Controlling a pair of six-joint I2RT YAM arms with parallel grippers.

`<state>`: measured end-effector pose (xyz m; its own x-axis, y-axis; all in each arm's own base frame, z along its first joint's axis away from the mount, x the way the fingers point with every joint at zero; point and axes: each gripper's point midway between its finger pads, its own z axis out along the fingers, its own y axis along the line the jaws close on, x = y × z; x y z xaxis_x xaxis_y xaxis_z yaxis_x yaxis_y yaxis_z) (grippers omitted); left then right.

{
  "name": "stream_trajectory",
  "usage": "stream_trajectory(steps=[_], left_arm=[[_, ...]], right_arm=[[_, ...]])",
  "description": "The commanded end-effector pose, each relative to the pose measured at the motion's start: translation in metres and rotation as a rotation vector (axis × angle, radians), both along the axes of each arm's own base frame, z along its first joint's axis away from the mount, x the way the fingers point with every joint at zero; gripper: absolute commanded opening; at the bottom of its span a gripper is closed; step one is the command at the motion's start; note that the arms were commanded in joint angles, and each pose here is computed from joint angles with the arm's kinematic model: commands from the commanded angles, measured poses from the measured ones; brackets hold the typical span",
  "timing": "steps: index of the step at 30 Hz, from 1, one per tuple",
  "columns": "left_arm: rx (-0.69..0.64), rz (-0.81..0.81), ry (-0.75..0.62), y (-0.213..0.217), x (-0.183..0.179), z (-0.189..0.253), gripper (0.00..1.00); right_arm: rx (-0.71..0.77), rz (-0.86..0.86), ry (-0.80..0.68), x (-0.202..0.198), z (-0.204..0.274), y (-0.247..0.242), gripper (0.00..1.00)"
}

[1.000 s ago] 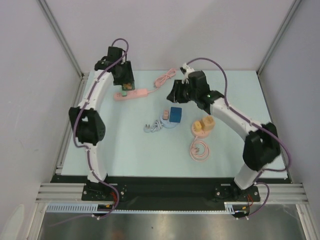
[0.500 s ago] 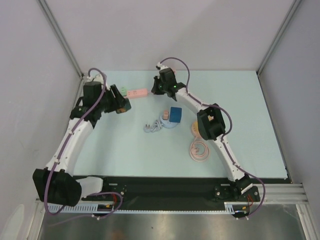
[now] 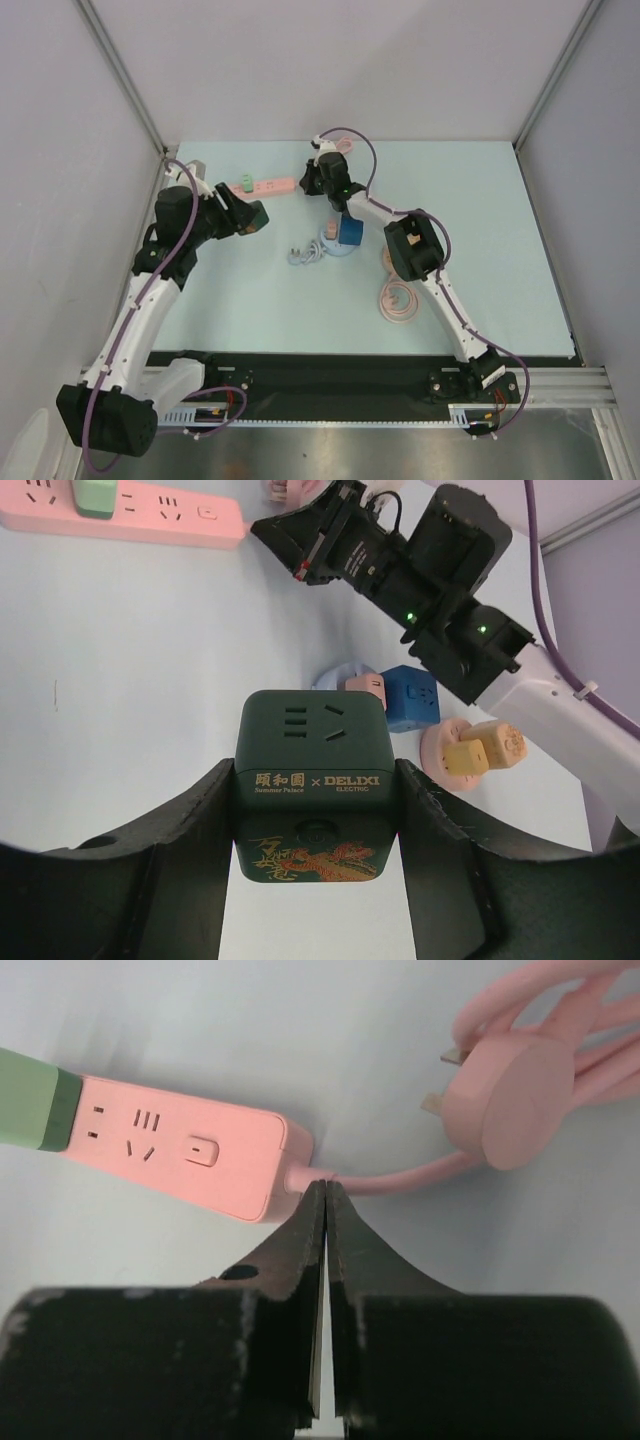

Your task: Insert the plug

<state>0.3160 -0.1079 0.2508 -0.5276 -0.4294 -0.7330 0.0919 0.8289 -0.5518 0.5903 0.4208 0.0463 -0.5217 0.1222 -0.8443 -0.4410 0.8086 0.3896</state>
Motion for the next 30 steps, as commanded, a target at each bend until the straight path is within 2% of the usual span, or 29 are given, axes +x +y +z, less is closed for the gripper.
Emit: stream_trajectory(steps=[1, 4, 5, 11, 16, 20, 23, 24, 30], left_arm=[[-0.016, 0.001, -0.057, -0.003, 0.006, 0.01, 0.01], [-0.01, -0.007, -0.047, -0.004, 0.008, 0.006, 0.0], [-0.011, -0.009, -0.049, -0.004, 0.008, 0.006, 0.0], [-0.014, -0.014, -0.072, -0.005, 0.009, 0.011, 0.0], [-0.005, -0.001, -0.071, -0.003, 0.014, 0.007, 0.0], [-0.013, -0.015, -0.084, -0.006, 0.016, 0.01, 0.01], [-0.006, -0.013, -0.085, -0.005, 0.017, 0.009, 0.0], [-0.004, -0.013, -0.084, -0.005, 0.017, 0.009, 0.0], [0.046, 0.002, -0.062, 0.001, 0.019, 0.006, 0.0]], right_arm=[[0.121, -0.077, -0.154, 0.012, 0.06, 0.006, 0.04], [0.173, -0.125, -0.163, 0.025, 0.069, 0.005, 0.15], [0.17, -0.11, -0.129, 0.026, 0.046, 0.009, 0.15], [0.292, -0.111, -0.055, 0.03, 0.035, 0.018, 0.16], [0.313, -0.197, 0.06, 0.034, 0.012, 0.007, 0.19], [0.289, -0.136, 0.158, 0.021, 0.001, 0.015, 0.16], [0.258, -0.033, 0.163, 0.005, 0.004, 0.026, 0.14], [0.212, -0.026, 0.214, -0.003, -0.009, 0.023, 0.14], [0.152, 0.154, 0.256, -0.041, 0.006, 0.027, 0.12]])
